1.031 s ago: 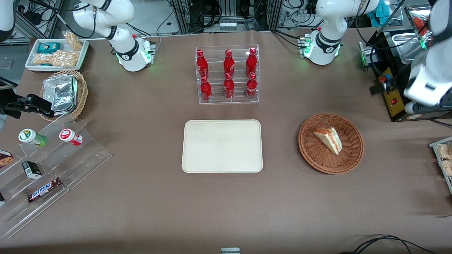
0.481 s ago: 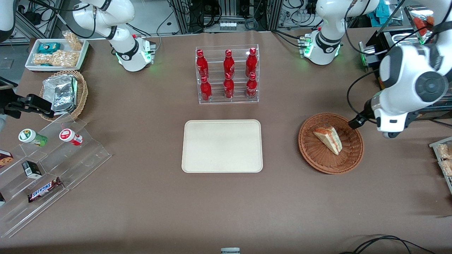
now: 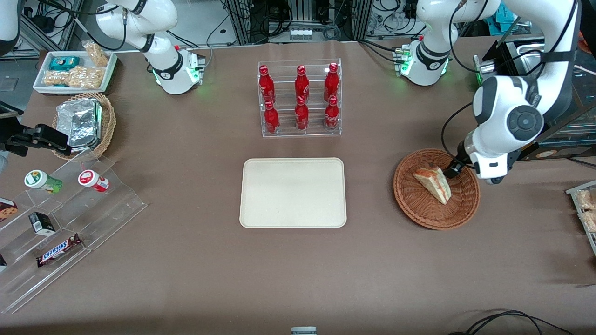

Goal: Place sandwich from basket to tray
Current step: 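Lower the open left gripper around the wrapped sandwich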

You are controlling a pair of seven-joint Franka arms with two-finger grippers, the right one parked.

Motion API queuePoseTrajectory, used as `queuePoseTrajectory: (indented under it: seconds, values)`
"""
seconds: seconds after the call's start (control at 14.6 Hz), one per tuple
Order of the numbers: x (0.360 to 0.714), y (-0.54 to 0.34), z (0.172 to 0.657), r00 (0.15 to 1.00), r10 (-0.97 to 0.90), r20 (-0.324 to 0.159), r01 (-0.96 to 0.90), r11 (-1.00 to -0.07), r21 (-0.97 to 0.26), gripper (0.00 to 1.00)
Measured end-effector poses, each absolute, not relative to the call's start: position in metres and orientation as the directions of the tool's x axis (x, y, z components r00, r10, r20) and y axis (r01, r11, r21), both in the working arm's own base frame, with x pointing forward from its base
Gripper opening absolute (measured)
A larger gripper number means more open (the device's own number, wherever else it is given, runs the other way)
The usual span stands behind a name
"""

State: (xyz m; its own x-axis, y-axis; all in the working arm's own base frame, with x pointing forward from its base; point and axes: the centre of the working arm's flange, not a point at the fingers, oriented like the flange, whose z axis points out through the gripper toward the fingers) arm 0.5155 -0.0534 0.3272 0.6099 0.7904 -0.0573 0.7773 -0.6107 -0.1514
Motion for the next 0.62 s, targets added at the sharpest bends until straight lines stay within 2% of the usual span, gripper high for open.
queuePoseTrajectory:
  seconds: [0.62]
  values:
    - [0.527, -0.063, 0.281, 0.597, 0.800, -0.059, 0.791, -0.599, -0.123, 1.00]
